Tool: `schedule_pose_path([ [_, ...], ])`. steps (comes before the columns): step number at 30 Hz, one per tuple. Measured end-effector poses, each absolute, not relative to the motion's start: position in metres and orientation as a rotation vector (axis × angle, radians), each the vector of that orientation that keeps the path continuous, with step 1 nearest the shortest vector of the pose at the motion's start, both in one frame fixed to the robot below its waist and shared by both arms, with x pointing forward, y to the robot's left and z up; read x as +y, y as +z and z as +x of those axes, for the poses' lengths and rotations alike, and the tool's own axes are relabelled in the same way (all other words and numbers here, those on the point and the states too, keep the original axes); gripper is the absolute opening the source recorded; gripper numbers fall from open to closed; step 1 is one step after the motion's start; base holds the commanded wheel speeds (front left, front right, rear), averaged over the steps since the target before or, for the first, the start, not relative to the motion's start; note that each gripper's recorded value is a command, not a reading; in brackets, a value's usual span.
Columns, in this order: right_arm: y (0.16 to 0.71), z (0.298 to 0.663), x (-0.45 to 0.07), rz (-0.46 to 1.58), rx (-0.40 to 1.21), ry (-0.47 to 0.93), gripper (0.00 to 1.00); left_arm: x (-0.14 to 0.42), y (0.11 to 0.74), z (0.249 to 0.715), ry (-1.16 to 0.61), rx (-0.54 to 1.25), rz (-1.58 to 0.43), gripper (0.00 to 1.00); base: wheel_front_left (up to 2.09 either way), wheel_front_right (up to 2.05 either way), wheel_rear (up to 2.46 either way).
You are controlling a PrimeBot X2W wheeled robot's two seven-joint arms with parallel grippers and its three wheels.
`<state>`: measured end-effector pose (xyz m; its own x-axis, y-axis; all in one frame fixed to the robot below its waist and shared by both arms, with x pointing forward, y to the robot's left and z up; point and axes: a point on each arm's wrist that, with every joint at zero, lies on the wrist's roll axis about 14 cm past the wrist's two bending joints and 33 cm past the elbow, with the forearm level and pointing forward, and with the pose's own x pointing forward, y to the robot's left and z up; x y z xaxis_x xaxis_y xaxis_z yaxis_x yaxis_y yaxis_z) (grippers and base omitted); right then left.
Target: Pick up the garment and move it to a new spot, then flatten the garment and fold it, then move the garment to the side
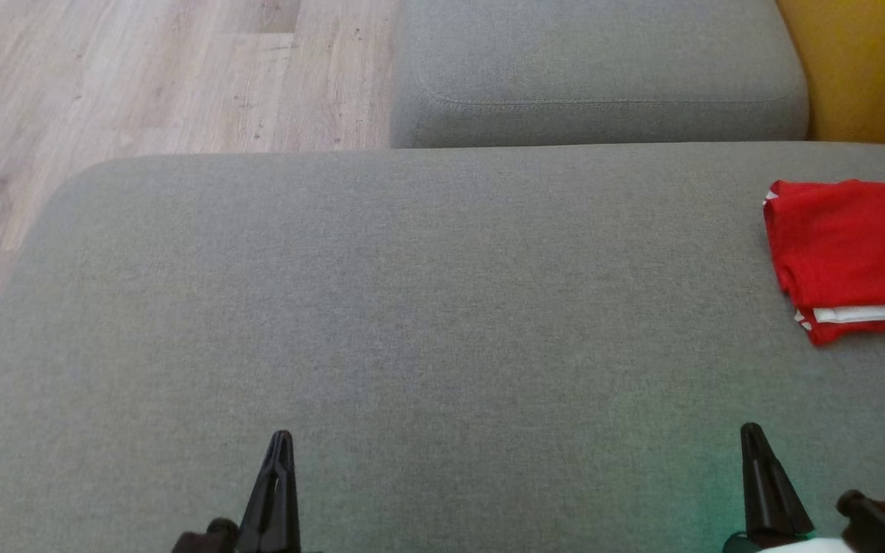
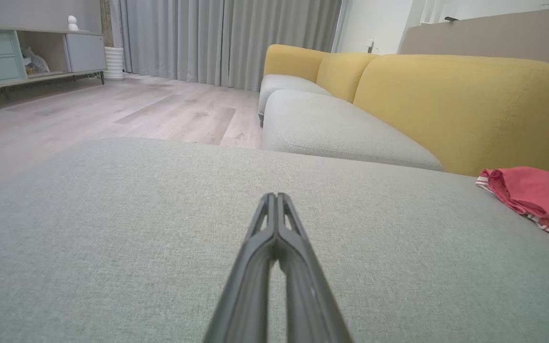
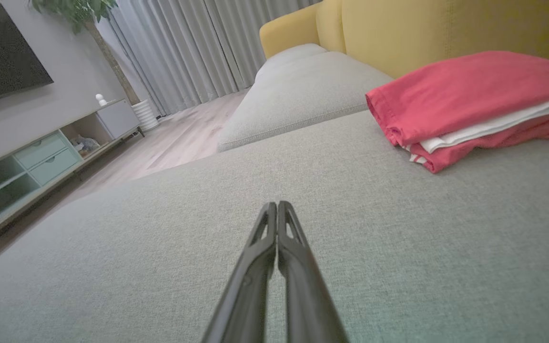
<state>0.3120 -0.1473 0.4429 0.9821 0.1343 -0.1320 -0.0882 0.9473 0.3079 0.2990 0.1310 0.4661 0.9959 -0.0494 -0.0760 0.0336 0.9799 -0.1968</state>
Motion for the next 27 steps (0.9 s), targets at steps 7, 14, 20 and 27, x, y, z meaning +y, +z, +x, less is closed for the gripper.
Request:
schedule_pose_path([
  [7,0.440,0.313,-0.151,0.386,0.168,0.084,0.00,0.136,0.463,0.304,-0.027,0.103,-0.279,0.00,0.00,0.00,0.00],
  [14,0.444,0.319,-0.155,0.464,0.157,0.061,0.00,0.140,0.460,0.309,-0.016,0.124,-0.361,0.00,0.00,0.00,0.00],
  [20,0.445,0.323,-0.158,0.532,0.158,0.039,0.00,0.144,0.458,0.311,0.001,0.140,-0.434,0.00,0.00,0.00,0.00],
  [27,0.444,0.325,-0.162,0.613,0.163,0.014,0.00,0.148,0.457,0.316,0.014,0.153,-0.518,0.00,0.00,0.00,0.00],
])
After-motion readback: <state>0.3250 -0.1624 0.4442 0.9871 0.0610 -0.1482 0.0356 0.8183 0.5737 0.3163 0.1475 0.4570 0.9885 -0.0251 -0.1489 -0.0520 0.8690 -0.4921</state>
